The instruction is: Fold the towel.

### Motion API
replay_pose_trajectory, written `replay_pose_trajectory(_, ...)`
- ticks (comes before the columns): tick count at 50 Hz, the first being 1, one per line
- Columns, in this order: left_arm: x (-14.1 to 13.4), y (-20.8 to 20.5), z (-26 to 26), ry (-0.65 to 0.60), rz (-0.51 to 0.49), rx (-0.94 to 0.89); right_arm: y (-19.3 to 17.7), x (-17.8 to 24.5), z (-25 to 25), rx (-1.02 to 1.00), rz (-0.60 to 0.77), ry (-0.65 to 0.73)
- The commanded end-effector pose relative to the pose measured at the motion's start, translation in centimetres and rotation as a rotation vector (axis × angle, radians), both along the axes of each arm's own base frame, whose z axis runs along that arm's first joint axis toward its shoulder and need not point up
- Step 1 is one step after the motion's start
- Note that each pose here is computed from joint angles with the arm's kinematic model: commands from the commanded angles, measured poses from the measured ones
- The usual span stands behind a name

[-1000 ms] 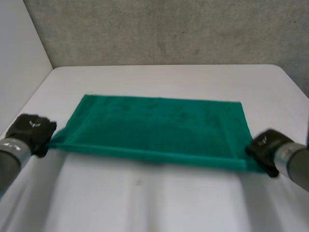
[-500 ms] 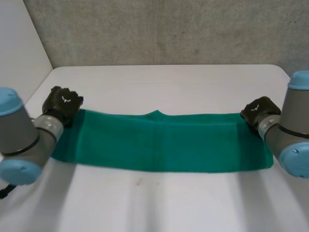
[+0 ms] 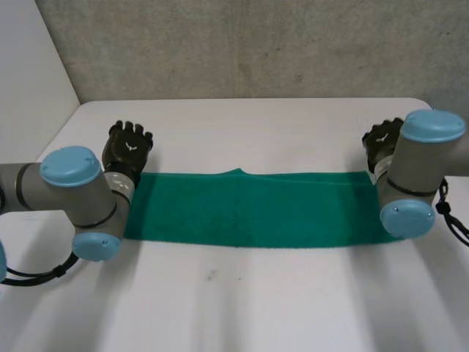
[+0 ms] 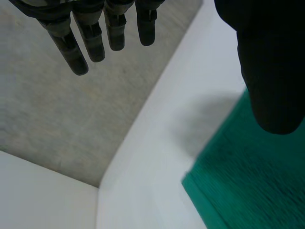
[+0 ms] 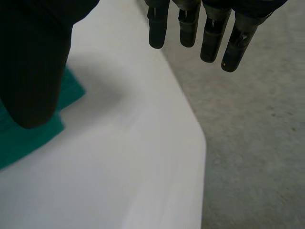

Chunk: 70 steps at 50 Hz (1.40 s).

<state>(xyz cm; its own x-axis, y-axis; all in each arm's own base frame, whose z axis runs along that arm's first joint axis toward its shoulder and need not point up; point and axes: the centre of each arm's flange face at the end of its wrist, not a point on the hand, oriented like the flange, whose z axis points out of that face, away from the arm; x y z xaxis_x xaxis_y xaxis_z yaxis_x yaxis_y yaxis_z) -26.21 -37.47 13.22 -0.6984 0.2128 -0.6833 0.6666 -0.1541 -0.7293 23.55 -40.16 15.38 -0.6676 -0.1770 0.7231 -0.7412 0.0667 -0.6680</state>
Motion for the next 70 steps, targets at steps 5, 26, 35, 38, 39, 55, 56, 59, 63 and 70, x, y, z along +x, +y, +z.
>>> replay_pose_trajectory(5, 1.7, 3.7, 3.9, 0.046, 0.008, -0.020, 5.8, -2.0, 5.8, 0.024, 0.048, -0.254)
replay_pose_trajectory(26, 2.7, 6.7, 3.1, 0.154, 0.015, 0.075, 8.9, -6.7, -1.5, 0.384, 0.003, -0.337)
replay_pose_trajectory(35, 2.8, 6.7, 3.3, 0.157, 0.018, 0.073, 6.2, -9.1, -2.4, 0.323, -0.065, -0.320)
replay_pose_trajectory(38, 2.8, 6.7, 3.3, 0.158, 0.018, 0.073, 5.3, -9.8, -1.8, 0.287, -0.084, -0.260)
replay_pose_trajectory(39, 2.8, 6.8, 3.3, 0.158, 0.018, 0.074, 5.1, -10.0, -1.6, 0.270, -0.092, -0.234)
replay_pose_trajectory(55, 3.8, 7.3, 3.5, 0.155, 0.039, 0.083, 5.8, -2.2, 7.0, -0.039, 0.152, -0.089)
replay_pose_trajectory(56, 3.8, 7.3, 3.5, 0.155, 0.039, 0.083, 6.4, -0.8, 7.3, -0.043, 0.208, -0.114)
replay_pose_trajectory(59, 4.0, 7.2, 3.6, 0.157, 0.046, 0.083, 7.7, 1.7, 7.9, -0.048, 0.314, -0.158)
replay_pose_trajectory(63, 4.2, 7.1, 4.0, 0.160, 0.055, 0.072, 11.5, 7.7, 9.1, -0.059, 0.574, -0.252)
replay_pose_trajectory(70, 4.8, 7.1, 5.4, 0.187, 0.070, 0.039, 19.6, 18.5, 5.7, -0.002, 0.945, -0.310)
